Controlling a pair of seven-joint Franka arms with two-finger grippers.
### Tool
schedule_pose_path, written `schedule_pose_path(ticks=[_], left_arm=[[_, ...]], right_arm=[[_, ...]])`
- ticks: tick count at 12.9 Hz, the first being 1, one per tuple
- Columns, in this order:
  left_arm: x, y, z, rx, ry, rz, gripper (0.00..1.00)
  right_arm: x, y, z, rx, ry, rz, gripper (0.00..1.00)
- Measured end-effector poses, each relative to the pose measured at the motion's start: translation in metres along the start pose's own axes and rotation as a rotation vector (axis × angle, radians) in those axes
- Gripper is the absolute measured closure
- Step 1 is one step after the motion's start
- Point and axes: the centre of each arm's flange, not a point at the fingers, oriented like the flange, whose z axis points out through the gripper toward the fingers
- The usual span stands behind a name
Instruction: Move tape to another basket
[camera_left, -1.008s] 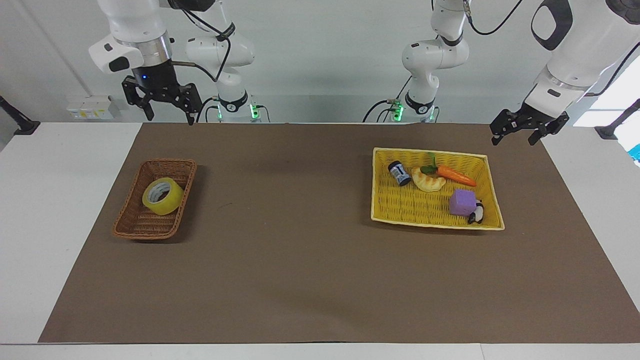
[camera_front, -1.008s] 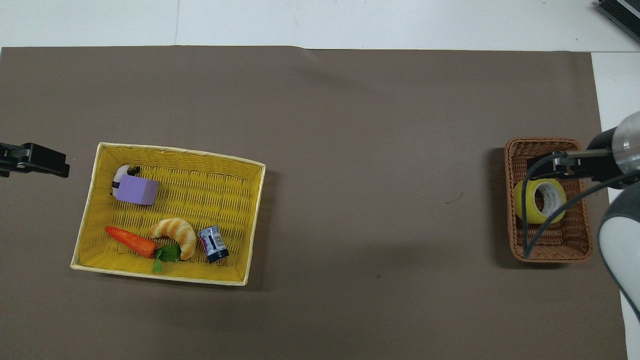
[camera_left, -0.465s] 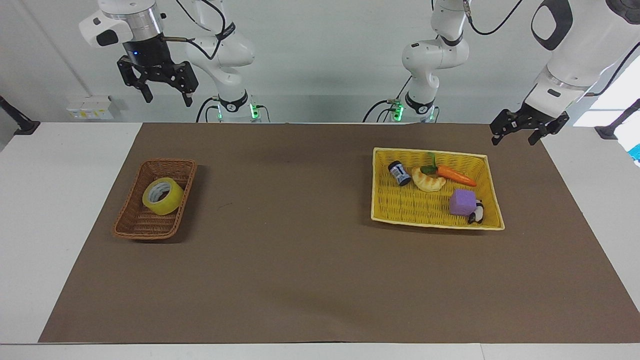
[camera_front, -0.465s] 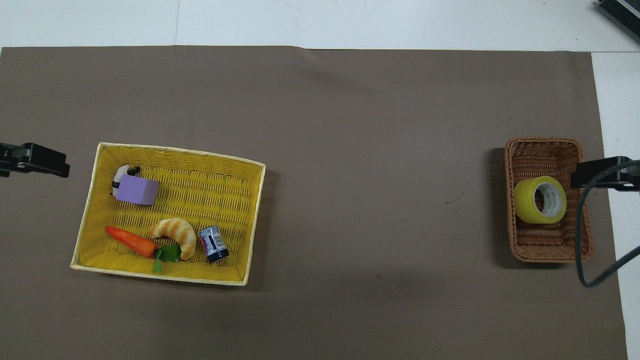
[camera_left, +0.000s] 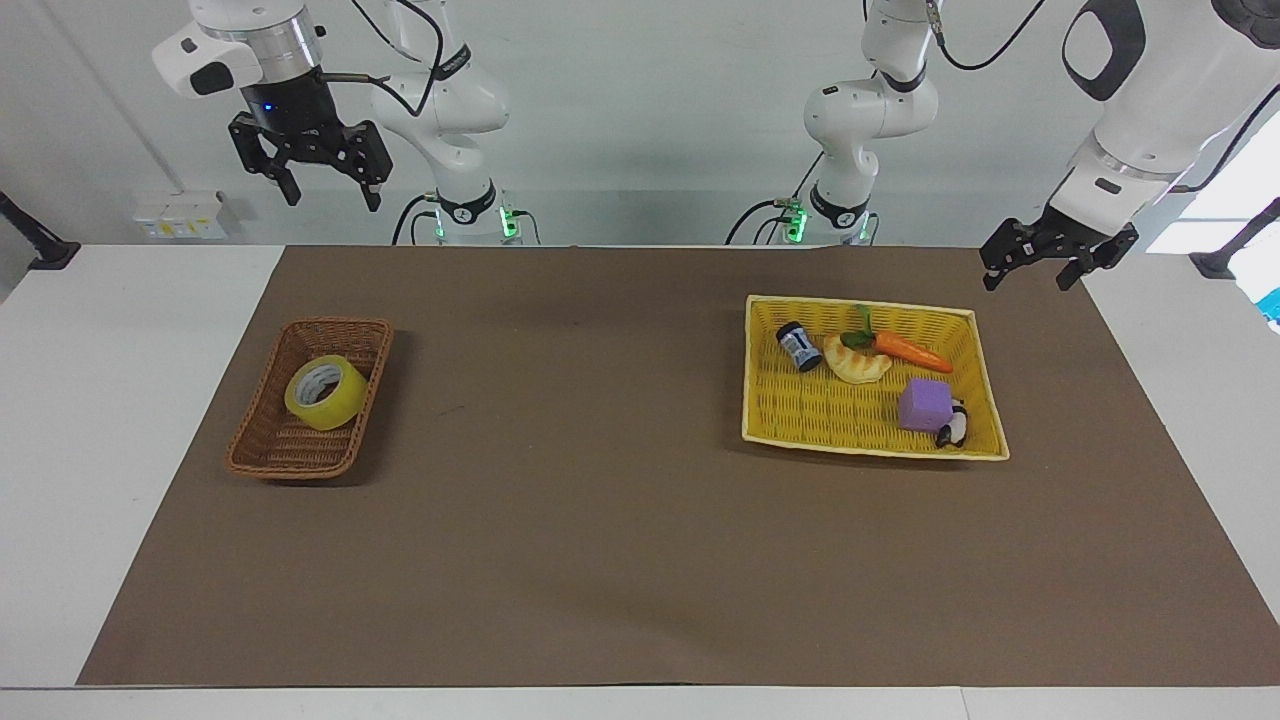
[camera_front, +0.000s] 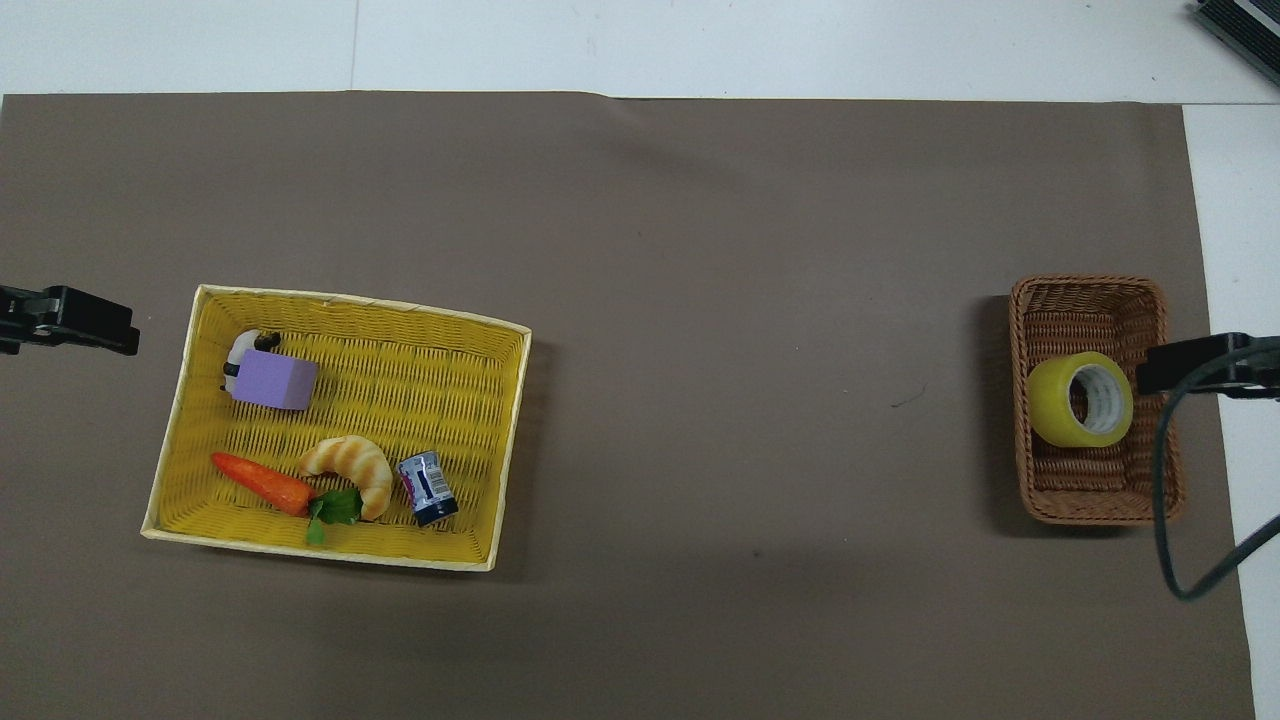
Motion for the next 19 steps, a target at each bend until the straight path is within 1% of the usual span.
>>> schedule_pose_path(ticks=[5, 9, 19], left_arm=[[0.0000, 0.0000, 0.0000, 0.000, 0.000, 0.000, 0.00], [0.0000, 0.0000, 0.0000, 0.000, 0.000, 0.000, 0.00], [0.0000, 0.0000, 0.0000, 0.000, 0.000, 0.000, 0.00]], right_arm=[[-0.0006, -0.0004, 0.0009, 0.001, -0.002, -0.042, 0.00], [-0.0015, -0.0058, 0.0007, 0.056, -0.007, -0.039, 0.00], [-0.0043, -0.0050, 0.0063, 0.057, -0.026, -0.052, 0.00]])
